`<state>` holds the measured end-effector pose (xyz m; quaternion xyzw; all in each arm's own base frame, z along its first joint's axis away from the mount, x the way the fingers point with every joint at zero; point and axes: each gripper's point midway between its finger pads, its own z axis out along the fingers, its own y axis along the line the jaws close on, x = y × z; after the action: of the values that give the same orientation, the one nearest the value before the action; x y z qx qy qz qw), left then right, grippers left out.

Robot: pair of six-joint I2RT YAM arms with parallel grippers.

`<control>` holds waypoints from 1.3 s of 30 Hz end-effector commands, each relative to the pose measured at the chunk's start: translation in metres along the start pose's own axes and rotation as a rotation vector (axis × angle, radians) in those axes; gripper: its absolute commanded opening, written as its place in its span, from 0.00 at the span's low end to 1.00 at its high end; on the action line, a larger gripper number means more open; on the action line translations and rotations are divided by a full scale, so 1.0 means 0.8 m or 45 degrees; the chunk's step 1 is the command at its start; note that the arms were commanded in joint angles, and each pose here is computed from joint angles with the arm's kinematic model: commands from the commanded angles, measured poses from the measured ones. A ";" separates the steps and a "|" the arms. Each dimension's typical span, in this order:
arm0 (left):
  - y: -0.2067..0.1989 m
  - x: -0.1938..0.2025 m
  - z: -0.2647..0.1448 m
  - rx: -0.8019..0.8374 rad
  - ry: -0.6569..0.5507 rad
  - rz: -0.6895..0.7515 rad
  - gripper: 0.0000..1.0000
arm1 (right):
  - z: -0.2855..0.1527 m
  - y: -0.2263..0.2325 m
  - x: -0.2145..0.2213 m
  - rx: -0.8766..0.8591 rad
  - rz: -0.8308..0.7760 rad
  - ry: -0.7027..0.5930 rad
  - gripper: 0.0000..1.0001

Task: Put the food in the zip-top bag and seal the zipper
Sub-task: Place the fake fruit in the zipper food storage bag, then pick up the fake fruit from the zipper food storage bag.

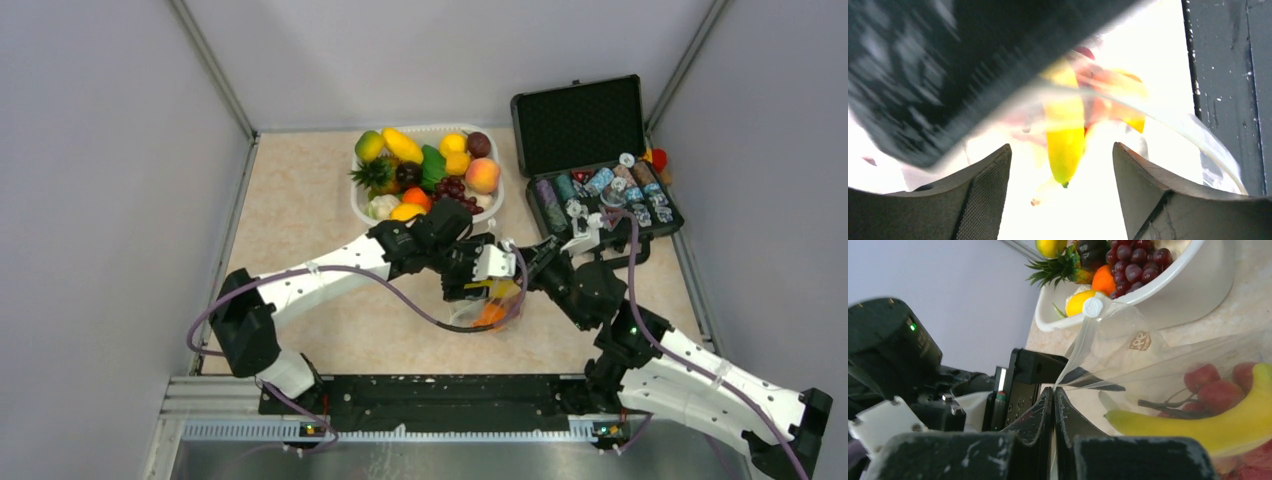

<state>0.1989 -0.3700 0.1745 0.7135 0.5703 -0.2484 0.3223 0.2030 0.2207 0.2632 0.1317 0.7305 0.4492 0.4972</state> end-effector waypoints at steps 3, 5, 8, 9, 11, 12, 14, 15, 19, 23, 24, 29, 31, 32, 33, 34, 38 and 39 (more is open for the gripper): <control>-0.007 -0.044 -0.058 -0.143 -0.231 0.054 0.78 | -0.007 0.011 -0.018 -0.026 0.089 -0.077 0.00; -0.009 -0.050 -0.074 -0.191 -0.274 0.061 0.80 | -0.006 0.010 -0.018 -0.020 0.091 -0.077 0.00; -0.013 -0.054 -0.093 -0.238 -0.318 0.084 0.85 | -0.006 0.010 -0.018 -0.021 0.094 -0.079 0.00; -0.014 -0.055 -0.098 -0.250 -0.327 0.086 0.86 | -0.006 0.010 -0.018 -0.024 0.095 -0.078 0.00; -0.012 -0.056 -0.108 -0.289 -0.334 0.087 0.88 | -0.006 0.011 -0.017 -0.028 0.095 -0.075 0.00; -0.010 -0.057 -0.113 -0.317 -0.341 0.085 0.88 | -0.005 0.012 -0.017 -0.031 0.093 -0.073 0.00; -0.002 -0.061 -0.127 -0.399 -0.372 0.078 0.90 | -0.005 0.017 -0.015 -0.054 0.088 -0.062 0.00; 0.005 -0.062 -0.133 -0.453 -0.386 0.055 0.92 | -0.005 0.020 -0.014 -0.069 0.083 -0.056 0.00; 0.039 -0.063 -0.172 -0.720 -0.492 -0.105 0.99 | -0.002 0.032 -0.012 -0.120 0.063 -0.036 0.00; 0.074 -0.054 -0.214 -0.952 -0.569 -0.332 0.99 | -0.001 0.030 -0.010 -0.111 0.062 -0.031 0.00; 0.085 -0.046 -0.227 -1.033 -0.574 -0.406 0.99 | -0.001 0.031 -0.010 -0.113 0.061 -0.031 0.00; 0.131 -0.011 -0.276 -1.211 -0.653 -0.759 0.99 | -0.002 0.030 -0.014 -0.106 0.056 -0.042 0.00; 0.143 -0.002 -0.283 -1.203 -0.676 -0.856 0.99 | -0.002 0.030 -0.013 -0.105 0.051 -0.041 0.00; 0.147 -0.004 -0.282 -1.169 -0.681 -0.866 0.99 | -0.003 0.030 -0.014 -0.105 0.048 -0.041 0.00; 0.150 -0.003 -0.280 -1.146 -0.670 -0.887 0.99 | -0.003 0.030 -0.013 -0.103 0.045 -0.040 0.00; 0.156 0.000 -0.280 -1.150 -0.658 -0.920 0.99 | -0.003 0.029 -0.012 -0.100 0.043 -0.036 0.00; 0.186 0.016 -0.277 -1.193 -0.620 -1.051 0.99 | -0.004 0.027 -0.013 -0.099 0.045 -0.042 0.00; 0.197 0.022 -0.273 -1.203 -0.602 -1.080 0.99 | -0.004 0.028 -0.014 -0.100 0.044 -0.045 0.00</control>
<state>0.3342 -0.2139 0.3301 0.1833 0.7477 -0.2048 0.6045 0.2018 0.2246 0.2657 0.1340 0.7251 0.4616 0.4932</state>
